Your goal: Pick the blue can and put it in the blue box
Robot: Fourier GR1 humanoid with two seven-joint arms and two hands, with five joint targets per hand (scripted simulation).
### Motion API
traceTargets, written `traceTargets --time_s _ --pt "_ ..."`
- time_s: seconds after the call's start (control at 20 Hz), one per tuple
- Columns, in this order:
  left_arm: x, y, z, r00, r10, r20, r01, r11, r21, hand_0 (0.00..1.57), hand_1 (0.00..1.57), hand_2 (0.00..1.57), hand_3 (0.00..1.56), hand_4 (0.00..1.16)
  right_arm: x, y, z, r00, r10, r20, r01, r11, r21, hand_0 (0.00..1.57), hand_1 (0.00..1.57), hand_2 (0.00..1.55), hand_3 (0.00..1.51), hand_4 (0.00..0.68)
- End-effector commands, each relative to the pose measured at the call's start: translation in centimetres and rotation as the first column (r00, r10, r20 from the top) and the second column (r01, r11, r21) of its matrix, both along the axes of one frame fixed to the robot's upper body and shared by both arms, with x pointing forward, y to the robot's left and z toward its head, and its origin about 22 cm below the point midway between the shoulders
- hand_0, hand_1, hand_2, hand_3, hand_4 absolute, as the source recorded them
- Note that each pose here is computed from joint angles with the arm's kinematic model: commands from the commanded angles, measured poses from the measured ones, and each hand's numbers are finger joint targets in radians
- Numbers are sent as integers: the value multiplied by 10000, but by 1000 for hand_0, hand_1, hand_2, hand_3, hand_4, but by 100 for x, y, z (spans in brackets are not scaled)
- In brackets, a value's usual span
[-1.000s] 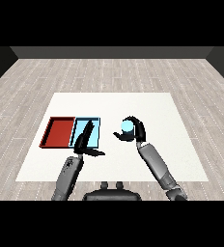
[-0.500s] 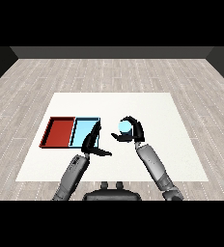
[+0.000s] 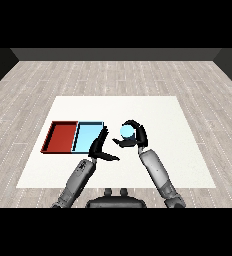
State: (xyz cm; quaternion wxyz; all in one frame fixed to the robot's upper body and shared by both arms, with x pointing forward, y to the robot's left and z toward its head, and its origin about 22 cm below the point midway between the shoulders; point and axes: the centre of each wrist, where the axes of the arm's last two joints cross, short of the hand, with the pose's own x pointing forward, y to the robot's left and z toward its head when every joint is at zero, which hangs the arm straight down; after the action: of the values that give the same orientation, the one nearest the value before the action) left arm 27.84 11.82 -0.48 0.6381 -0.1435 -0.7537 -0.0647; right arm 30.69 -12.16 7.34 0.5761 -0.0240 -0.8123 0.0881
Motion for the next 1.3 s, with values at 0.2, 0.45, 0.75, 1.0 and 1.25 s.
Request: traceTargets --time_s 0.2,0.45,0.75,1.0,1.25 --pt "47 -178 -180 9993 -127 -350 124 9999 -79 0 0 0 0 0 -74 87 243 9993 296 209 -300 9994 198 1486 1486 1466 1399 610" --pt "89 -201 49 9984 -132 -542 118 9996 -266 0 0 0 0 0 -81 224 -21 9980 632 64 -631 9980 -22 1475 1475 1457 1391 606" --pt "230 -216 -121 9986 -209 -476 193 9993 -331 0 0 0 0 0 -99 305 83 9957 900 229 -899 9959 -52 1490 1490 1466 1401 609" --pt "59 -206 -207 9989 -173 -436 162 9995 -260 0 0 0 0 0 -17 429 94 9953 935 261 -936 9956 25 1463 1463 1454 1400 605" --pt "136 -282 -135 9992 -313 -243 306 9991 -306 0 0 0 0 0 -74 306 -68 9940 1094 28 -1091 9890 1001 1455 1455 1459 1390 613"
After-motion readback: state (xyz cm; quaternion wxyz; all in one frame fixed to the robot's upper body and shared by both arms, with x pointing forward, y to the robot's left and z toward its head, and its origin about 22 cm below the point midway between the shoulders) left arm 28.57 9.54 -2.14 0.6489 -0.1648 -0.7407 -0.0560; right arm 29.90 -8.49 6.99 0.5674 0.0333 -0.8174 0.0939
